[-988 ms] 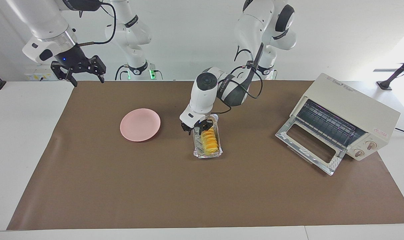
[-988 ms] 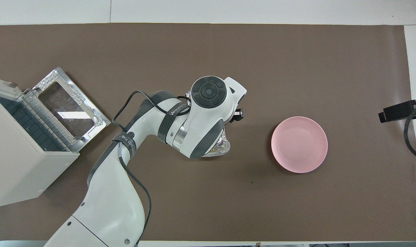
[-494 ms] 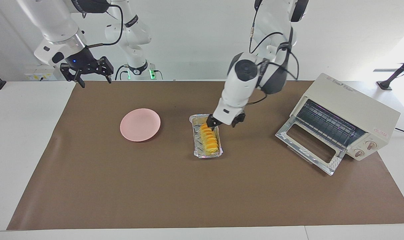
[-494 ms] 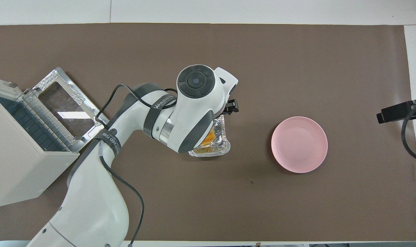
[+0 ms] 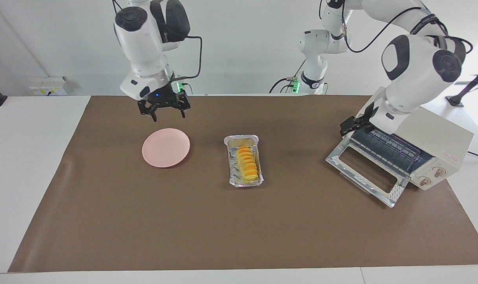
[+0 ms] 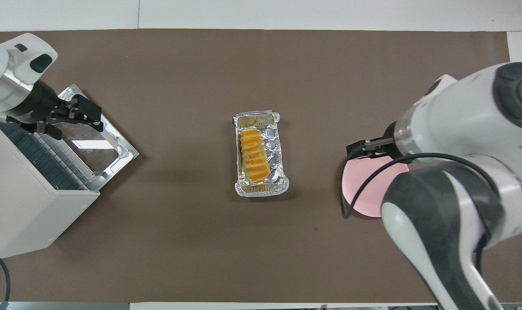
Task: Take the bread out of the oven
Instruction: 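Set the tray down with the left gripper while the right gripper approaches, then grasp the edge of the foil tray with the right gripper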
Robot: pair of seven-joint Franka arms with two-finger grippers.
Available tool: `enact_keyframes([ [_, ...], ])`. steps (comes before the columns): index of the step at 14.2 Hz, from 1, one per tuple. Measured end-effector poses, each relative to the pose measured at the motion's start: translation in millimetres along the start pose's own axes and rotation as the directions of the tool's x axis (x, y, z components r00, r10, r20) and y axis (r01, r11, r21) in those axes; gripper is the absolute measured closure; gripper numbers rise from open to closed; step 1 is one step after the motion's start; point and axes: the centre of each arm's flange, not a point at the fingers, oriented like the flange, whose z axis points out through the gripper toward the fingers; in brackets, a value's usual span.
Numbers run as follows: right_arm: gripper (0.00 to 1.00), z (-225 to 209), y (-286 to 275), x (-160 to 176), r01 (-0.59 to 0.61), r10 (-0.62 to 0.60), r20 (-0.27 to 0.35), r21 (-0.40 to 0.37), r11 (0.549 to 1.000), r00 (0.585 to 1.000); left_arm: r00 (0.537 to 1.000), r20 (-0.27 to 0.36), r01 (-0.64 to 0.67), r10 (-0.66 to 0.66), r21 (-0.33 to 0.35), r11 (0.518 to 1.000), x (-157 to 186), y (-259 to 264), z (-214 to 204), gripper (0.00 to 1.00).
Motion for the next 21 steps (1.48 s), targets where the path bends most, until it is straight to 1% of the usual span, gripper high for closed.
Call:
enact_keyframes([
  [3, 0.00, 74.7, -80.3, 12.6, -0.054, 0.054, -0.021, 0.018, 0.998, 0.998, 1.000, 0.014, -0.002, 0.001, 0.071, 0.997, -31.2, -11.6, -6.4, 0.00],
  [4, 0.00, 105.7, -107.1, 13.0, -0.063, 0.063, -0.011, 0.017, 0.998, 0.998, 1.000, 0.023, -0.013, 0.011, 0.091, 0.996, -46.3, -10.7, -2.0, 0.00],
  [5, 0.00, 126.1, -128.5, 14.1, -0.067, 0.067, 0.003, 0.005, 0.998, 0.998, 0.999, 0.031, -0.024, 0.021, 0.097, 0.995, -54.4, -12.0, 1.5, 0.00],
  [8, 0.00, 164.2, -162.6, 29.6, -0.080, 0.079, -0.024, -0.029, 0.996, 0.997, 0.999, 0.032, -0.034, 0.031, 0.104, 0.994, -64.2, -14.0, 2.3, 0.00],
  [10, 0.00, 184.9, -159.2, 42.2, -0.090, 0.089, -0.026, -0.037, 0.995, 0.996, 0.999, 0.016, -0.052, 0.050, 0.103, 0.993, -65.9, -14.2, 0.6, 0.00],
  [12, 0.00, 189.7, -138.5, 56.5, -0.107, 0.106, -0.031, -0.041, 0.993, 0.994, 0.997, 0.019, -0.080, 0.078, 0.104, 0.991, -65.8, -14.7, 1.5, 0.00],
  [14, 0.00, 189.5, -119.4, 68.1, -0.114, 0.112, -0.051, -0.029, 0.993, 0.992, 0.995, 0.023, -0.095, 0.093, 0.105, 0.990, -66.0, -14.9, 2.0, 0.00],
  [15, 0.03, 191.7, -116.5, 70.2, -0.115, 0.113, -0.059, -0.025, 0.993, 0.992, 0.995, 0.027, -0.103, 0.101, 0.109, 0.989, -66.4, -14.9, 1.5, 0.00],
  [18, 0.04, 203.1, -122.7, 68.5, -0.104, 0.103, -0.065, -0.018, 0.994, 0.993, 0.992, 0.027, -0.126, 0.124, 0.113, 0.986, -73.2, -8.2, -15.6, 0.00],
  [20, 0.06, 205.7, -123.8, 68.1, -0.102, 0.101, -0.064, -0.018, 0.995, 0.993, 0.991, 0.016, -0.134, 0.133, 0.114, 0.984, -77.4, -4.1, -28.7, 0.00],
  [21, 0.14, 205.6, -123.9, 68.2, -0.102, 0.101, -0.065, -0.017, 0.995, 0.993, 0.991, 0.012, -0.137, 0.136, 0.114, 0.984, -77.9, -2.9, -31.4, 0.00],
])
